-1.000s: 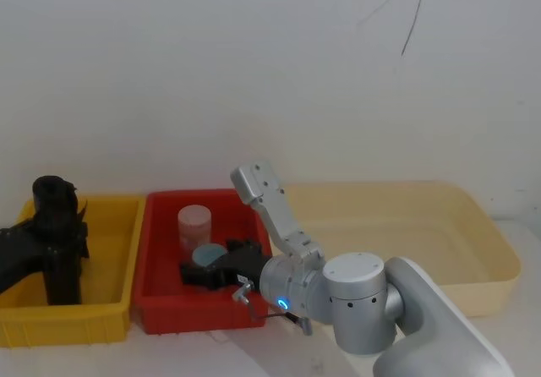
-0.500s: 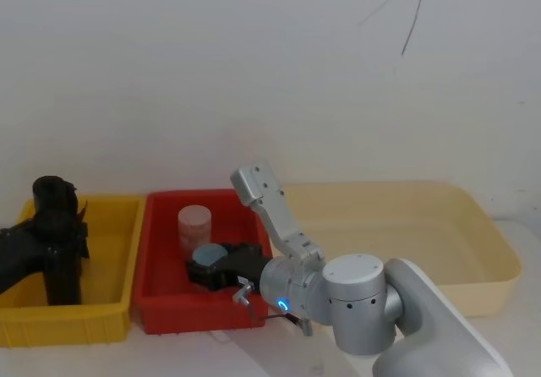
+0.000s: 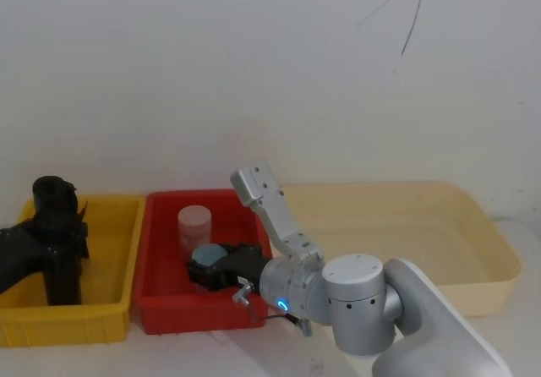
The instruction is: Pick up the garbage bag with the one hand and transfer it to the other hand.
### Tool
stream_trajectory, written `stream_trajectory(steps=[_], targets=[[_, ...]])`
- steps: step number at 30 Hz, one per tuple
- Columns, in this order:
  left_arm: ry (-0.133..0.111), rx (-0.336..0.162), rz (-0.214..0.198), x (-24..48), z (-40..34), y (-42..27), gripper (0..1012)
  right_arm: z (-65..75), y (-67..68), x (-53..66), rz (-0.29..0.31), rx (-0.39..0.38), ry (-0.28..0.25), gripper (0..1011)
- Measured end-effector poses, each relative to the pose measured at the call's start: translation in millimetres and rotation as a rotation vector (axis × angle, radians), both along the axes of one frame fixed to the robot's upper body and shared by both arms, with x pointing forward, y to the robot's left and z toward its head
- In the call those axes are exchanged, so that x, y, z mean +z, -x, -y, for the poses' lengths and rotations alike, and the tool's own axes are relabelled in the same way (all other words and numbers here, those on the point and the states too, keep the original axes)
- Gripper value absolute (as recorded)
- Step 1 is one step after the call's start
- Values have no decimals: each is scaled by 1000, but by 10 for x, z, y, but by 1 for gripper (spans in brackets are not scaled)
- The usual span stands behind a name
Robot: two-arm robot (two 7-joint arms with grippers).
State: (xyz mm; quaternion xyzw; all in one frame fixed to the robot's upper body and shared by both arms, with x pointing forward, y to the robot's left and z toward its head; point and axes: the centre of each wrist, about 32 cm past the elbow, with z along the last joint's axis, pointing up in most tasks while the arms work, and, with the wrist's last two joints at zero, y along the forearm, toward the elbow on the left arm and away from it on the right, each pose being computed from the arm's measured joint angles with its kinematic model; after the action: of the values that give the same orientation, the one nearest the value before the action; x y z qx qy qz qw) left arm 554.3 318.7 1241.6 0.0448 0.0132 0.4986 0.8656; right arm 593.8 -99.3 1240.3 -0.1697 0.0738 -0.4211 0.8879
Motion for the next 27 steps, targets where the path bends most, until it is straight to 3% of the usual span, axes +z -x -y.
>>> stream_trajectory(steps=[9, 16, 22, 23, 25, 27], targets=[[-1, 1, 1, 3, 2, 2, 542, 1, 0, -2, 0, 0, 0, 650], [-29, -2, 5, 71, 20, 16, 542, 23, 18, 49, 13, 5, -17, 650], [-78, -13, 32, 265, 53, 22, 542, 67, 44, 198, 47, 11, -68, 651], [-94, -19, 44, 345, 66, 24, 542, 79, 50, 243, 57, 12, -82, 650], [-107, -24, 55, 414, 78, 24, 542, 94, 57, 301, 71, 12, -97, 650], [-131, -35, 75, 542, 102, 23, 542, 119, 63, 373, 88, 11, -119, 650]])
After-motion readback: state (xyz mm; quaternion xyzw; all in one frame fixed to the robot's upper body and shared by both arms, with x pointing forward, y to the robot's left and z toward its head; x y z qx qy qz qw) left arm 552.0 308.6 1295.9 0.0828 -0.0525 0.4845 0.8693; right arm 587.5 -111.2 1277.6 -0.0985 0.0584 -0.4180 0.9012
